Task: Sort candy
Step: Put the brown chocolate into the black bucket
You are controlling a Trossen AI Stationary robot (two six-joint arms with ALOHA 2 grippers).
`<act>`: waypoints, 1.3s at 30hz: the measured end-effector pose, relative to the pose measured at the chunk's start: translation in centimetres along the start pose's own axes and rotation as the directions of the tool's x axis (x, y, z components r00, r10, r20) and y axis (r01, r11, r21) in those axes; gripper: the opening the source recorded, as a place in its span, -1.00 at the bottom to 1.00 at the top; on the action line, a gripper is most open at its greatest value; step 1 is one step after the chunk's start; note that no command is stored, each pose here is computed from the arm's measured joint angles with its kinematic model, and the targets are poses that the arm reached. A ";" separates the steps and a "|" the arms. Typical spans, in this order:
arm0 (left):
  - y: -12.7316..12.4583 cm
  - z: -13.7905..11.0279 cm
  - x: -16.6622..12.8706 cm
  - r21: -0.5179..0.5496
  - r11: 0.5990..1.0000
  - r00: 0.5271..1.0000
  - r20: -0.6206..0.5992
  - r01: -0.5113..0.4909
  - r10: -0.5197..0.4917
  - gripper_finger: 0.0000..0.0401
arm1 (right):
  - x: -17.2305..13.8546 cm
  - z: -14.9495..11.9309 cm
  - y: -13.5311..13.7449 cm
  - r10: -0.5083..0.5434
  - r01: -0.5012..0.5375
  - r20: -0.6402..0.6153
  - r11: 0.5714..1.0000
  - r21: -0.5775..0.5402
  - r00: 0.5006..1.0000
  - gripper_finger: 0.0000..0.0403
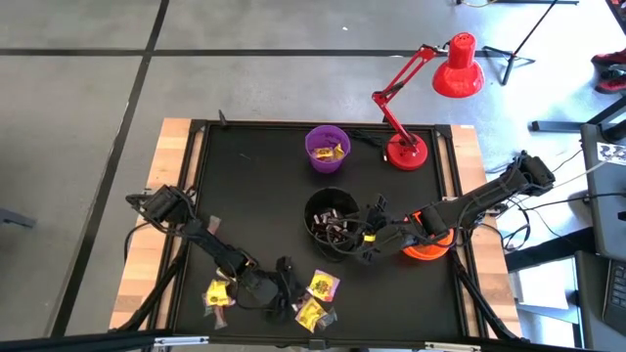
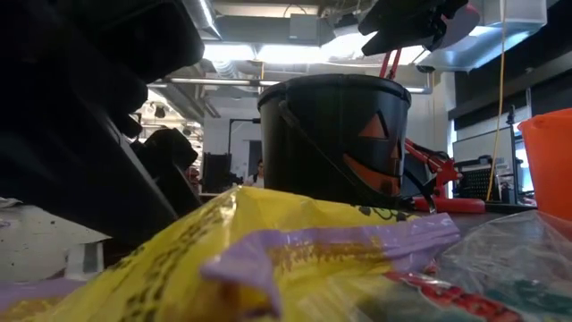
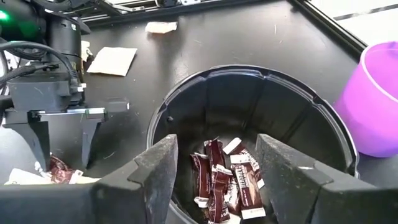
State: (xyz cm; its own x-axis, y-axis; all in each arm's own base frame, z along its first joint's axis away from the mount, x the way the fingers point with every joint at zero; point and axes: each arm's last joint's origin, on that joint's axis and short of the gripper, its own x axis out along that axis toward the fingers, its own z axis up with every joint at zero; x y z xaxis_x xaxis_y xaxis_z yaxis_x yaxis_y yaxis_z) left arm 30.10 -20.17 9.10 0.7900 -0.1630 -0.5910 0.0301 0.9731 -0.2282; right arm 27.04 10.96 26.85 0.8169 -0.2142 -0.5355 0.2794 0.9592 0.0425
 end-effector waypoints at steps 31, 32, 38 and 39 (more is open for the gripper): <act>-0.3 9.4 -11.1 0.283 0.948 0.957 0.284 -0.142 0.059 -1.00 | 0.0 0.0 0.0 -0.001 0.001 -0.001 1.000 -0.005 1.000 0.08; -0.3 9.6 -11.3 0.284 0.950 0.957 0.288 -0.134 0.049 -1.00 | 0.0 0.0 0.0 0.000 0.000 -0.002 1.000 -0.005 1.000 0.08; 0.3 9.3 -10.2 0.183 0.979 0.969 0.244 -0.088 0.042 -0.99 | 0.0 0.0 0.0 0.005 -0.005 -0.004 1.000 -0.005 1.000 0.08; 0.5 9.0 -9.6 0.161 0.983 0.974 0.221 -0.088 0.052 -0.96 | 0.0 0.0 0.0 0.005 -0.005 -0.003 1.000 -0.004 1.000 0.08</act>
State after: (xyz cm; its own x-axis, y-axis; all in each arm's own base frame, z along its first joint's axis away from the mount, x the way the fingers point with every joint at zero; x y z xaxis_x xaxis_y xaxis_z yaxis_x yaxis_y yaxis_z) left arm 28.02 -16.65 21.61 0.9061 -0.0728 -0.4168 0.0583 0.9972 -0.0474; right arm 27.04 10.97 26.84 0.8166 -0.2093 -0.5380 0.2734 0.9610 0.0412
